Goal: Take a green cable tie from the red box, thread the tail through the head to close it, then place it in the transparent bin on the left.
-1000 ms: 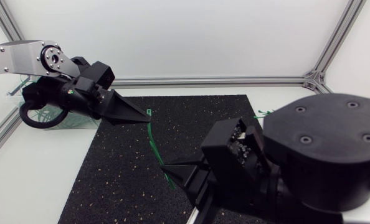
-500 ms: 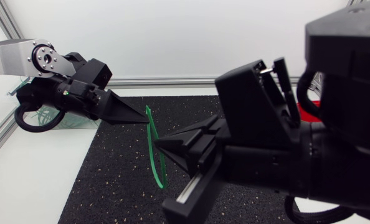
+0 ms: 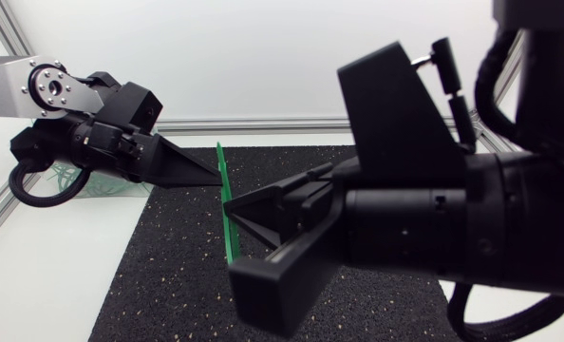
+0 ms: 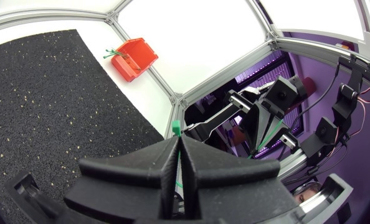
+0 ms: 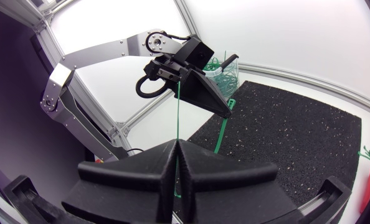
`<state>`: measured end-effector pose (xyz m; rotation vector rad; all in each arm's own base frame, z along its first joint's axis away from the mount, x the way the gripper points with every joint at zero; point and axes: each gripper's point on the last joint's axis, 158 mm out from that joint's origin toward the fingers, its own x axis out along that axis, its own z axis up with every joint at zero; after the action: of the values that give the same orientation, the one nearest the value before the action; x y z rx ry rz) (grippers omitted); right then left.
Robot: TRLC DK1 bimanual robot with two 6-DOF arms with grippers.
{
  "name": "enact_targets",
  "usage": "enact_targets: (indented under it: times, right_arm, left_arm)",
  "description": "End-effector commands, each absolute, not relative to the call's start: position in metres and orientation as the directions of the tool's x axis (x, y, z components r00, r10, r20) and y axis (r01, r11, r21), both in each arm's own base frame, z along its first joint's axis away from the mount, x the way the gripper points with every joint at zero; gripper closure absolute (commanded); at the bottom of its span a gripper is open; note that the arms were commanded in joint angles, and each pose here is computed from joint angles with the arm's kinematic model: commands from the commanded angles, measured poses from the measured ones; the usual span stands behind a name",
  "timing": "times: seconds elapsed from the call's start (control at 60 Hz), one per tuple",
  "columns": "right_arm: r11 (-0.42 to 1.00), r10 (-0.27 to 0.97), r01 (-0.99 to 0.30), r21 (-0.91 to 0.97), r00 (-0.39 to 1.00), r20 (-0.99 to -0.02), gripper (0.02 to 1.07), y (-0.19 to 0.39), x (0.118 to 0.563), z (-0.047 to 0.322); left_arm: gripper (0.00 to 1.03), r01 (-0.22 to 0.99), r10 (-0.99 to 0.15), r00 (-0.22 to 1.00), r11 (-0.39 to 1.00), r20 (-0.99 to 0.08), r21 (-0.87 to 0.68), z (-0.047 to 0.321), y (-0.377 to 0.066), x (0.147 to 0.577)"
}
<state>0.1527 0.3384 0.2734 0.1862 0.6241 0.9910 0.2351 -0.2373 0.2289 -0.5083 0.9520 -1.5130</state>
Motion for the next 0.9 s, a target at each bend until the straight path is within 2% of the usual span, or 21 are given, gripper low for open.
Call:
enact_targets:
  times: [0.0,0.133,0.567,0.883]
  right_arm:
    - [0.542,0.835,-0.697,0.469,0.382,-0.397,1.02,0.343,0.152,0.280]
    - [0.518,0.850,-0.698,0.494,0.358,-0.386,1.02,0.345,0.148,0.282]
    - [0.497,0.862,-0.661,0.562,0.300,-0.409,1.02,0.346,0.147,0.249]
    - [0.478,0.873,-0.649,0.592,0.277,-0.401,1.02,0.341,0.147,0.244]
  left_arm:
    - [1.00,0.612,-0.961,-0.201,0.027,-0.189,-0.791,0.228,-0.239,0.226]
    - [1.00,0.626,-0.964,-0.198,0.017,-0.180,-0.780,0.226,-0.239,0.224]
    - [1.00,0.635,-0.966,-0.198,0.004,-0.167,-0.772,0.206,-0.240,0.226]
    - [1.00,0.657,-0.963,-0.209,-0.011,-0.169,-0.754,0.195,-0.245,0.228]
